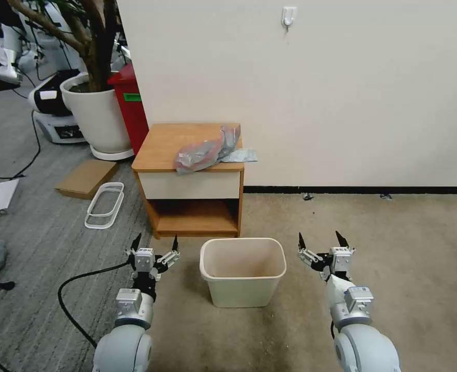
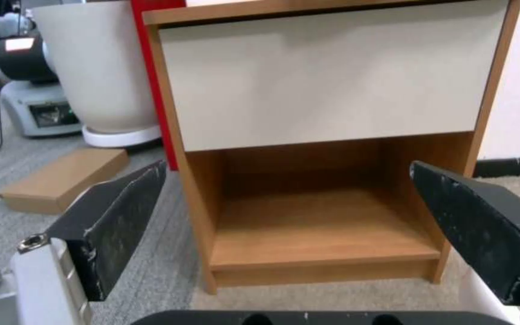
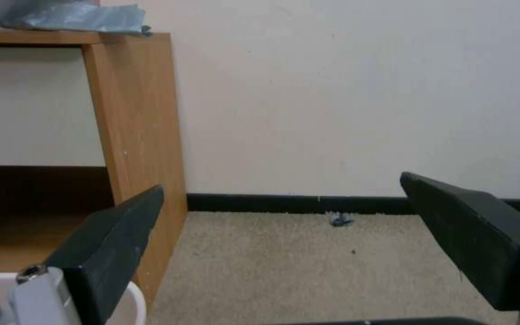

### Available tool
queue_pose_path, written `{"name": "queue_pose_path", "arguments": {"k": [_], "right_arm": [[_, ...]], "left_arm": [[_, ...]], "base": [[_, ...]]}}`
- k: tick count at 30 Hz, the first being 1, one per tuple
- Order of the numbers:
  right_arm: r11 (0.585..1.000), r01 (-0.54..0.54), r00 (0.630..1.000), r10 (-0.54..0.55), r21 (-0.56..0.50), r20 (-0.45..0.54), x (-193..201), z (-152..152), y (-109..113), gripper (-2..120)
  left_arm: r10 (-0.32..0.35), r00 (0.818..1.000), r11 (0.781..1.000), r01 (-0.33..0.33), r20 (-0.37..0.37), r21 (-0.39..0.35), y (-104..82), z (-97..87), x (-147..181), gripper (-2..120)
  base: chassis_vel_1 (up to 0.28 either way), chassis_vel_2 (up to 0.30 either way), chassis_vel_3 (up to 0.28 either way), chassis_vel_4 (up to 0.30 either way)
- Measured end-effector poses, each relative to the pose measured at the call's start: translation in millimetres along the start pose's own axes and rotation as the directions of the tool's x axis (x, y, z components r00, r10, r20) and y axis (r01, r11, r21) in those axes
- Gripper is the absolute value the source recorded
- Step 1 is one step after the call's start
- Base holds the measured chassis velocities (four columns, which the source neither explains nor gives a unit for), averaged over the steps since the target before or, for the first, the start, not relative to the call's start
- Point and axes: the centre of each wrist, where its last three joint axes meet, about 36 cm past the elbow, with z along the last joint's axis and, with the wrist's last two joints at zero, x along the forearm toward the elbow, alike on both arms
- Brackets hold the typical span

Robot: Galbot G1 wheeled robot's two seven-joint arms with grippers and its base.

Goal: Pick up the garbage bag from the table and place it over the trash can.

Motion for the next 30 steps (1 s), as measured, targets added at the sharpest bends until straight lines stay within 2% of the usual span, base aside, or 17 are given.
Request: {"name": "queue_pose_path", "arguments": {"k": [8,10,12,14,15,20,21,23,30], "right_arm": [[1.000,-0.003,1.000,0.003,-0.001,0.000,1,-1,-1,100],[1.000,-0.017,1.000,0.017,-0.011,0.012,4,-10,-4,100],[1.000,-0.015,1.000,0.015,-0.013,0.012,4,-11,-4,100],[0.999,-0.036,0.999,0.038,-0.039,0.030,11,-28,-9,100],[0.999,-0.036,0.999,0.038,-0.039,0.030,11,-28,-9,100],[0.991,-0.083,0.993,0.091,-0.107,0.076,37,-76,-24,100],[0.991,-0.083,0.993,0.091,-0.107,0.076,37,-76,-24,100],[0.985,-0.092,0.988,0.109,-0.145,0.109,49,-96,-29,100],[0.977,-0.072,0.979,0.107,-0.199,0.171,48,-95,-31,100]], "left_arm": [[0.001,1.000,1.000,-0.001,-0.002,0.002,0.3,-1.1,1,100],[0.001,1.000,1.000,-0.001,0.004,0.011,2.4,-9.6,6,100],[0.002,1.000,1.000,-0.002,0.002,0.014,2.2,-10.2,6,100],[0.004,1.000,0.999,-0.004,0.006,0.035,5.6,-26.4,16,100],[0.004,1.000,0.999,-0.004,0.006,0.035,5.6,-26.4,16,100],[0.020,1.000,0.995,-0.021,0.010,0.095,13.0,-73.3,45,100],[0.020,1.000,0.995,-0.021,0.010,0.095,13.0,-73.3,45,100],[0.036,0.999,0.993,-0.040,0.032,0.107,19.0,-86.6,54,100],[0.053,0.998,0.994,-0.056,0.038,0.094,25.8,-81.0,54,100]], "base": [[0.000,0.000,0.000,0.000],[0.000,0.000,0.000,0.000],[0.000,0.000,0.000,0.000],[0.000,0.000,0.000,0.000],[0.000,0.000,0.000,0.000],[0.000,0.000,0.000,0.000],[0.000,0.000,0.000,0.000],[0.000,0.000,0.000,0.000],[0.000,0.000,0.000,0.000]]}}
